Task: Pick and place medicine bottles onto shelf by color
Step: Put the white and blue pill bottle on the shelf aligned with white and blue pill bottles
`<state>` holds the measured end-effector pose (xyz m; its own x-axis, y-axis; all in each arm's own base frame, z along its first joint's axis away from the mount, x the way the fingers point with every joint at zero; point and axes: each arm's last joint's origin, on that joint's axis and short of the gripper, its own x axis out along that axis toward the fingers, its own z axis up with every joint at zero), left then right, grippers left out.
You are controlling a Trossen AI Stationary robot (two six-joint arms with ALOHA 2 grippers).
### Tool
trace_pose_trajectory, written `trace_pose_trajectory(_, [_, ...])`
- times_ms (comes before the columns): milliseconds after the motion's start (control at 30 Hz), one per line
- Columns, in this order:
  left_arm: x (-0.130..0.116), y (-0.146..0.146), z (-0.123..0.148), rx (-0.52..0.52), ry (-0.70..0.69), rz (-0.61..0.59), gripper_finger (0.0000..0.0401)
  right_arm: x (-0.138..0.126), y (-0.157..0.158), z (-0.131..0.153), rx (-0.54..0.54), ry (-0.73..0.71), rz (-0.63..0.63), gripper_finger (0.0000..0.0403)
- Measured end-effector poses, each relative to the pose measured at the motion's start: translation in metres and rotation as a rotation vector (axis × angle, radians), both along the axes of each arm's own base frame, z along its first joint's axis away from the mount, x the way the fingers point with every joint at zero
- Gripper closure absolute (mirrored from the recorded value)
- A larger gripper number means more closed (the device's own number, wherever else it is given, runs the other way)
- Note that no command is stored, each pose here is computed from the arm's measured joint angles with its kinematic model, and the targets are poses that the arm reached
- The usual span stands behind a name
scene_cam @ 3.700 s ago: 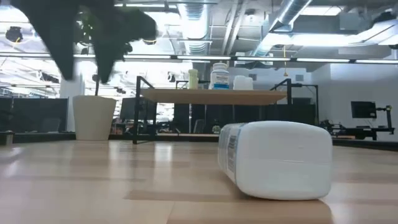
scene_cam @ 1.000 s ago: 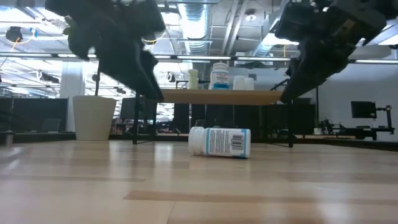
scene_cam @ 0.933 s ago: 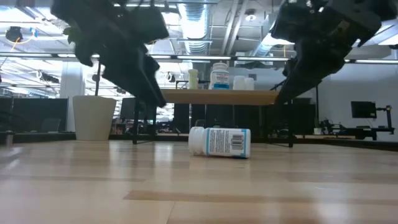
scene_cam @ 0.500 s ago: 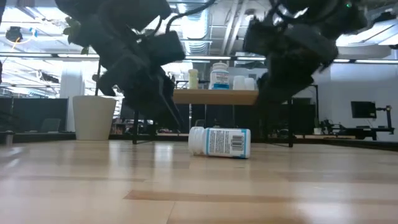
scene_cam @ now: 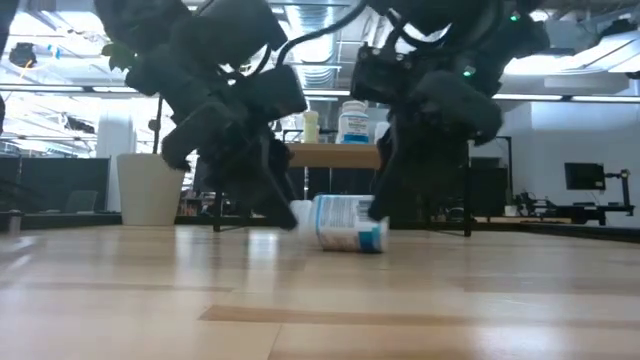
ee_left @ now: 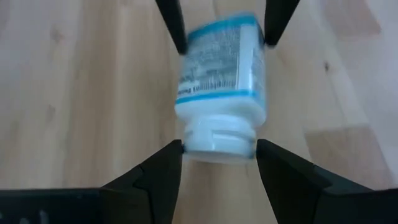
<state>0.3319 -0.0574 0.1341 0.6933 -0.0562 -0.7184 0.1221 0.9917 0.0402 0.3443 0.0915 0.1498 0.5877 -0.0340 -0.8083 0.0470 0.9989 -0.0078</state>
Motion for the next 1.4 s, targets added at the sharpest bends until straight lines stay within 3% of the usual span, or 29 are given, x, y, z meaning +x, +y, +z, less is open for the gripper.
trace_pose_trajectory(433, [0.006, -0.001, -0.009, -0.001, -0.026, -0.013, 0.0208, -0.001, 0.0, 0.001, 0.013, 0.018, 0.002, 0.0116])
trace_pose_trajectory(1033, [0.045, -0.007, 0.047, 0.151, -0.128, -0.089, 0.0208, -0.007, 0.013, -0.001, 0.042, 0.043, -0.009, 0.0116])
trace_pose_trajectory(1400, [0.045, -0.007, 0.049, 0.153, -0.076, -0.086, 0.0208, -0.006, 0.013, 0.0, 0.047, 0.032, -0.019, 0.0117])
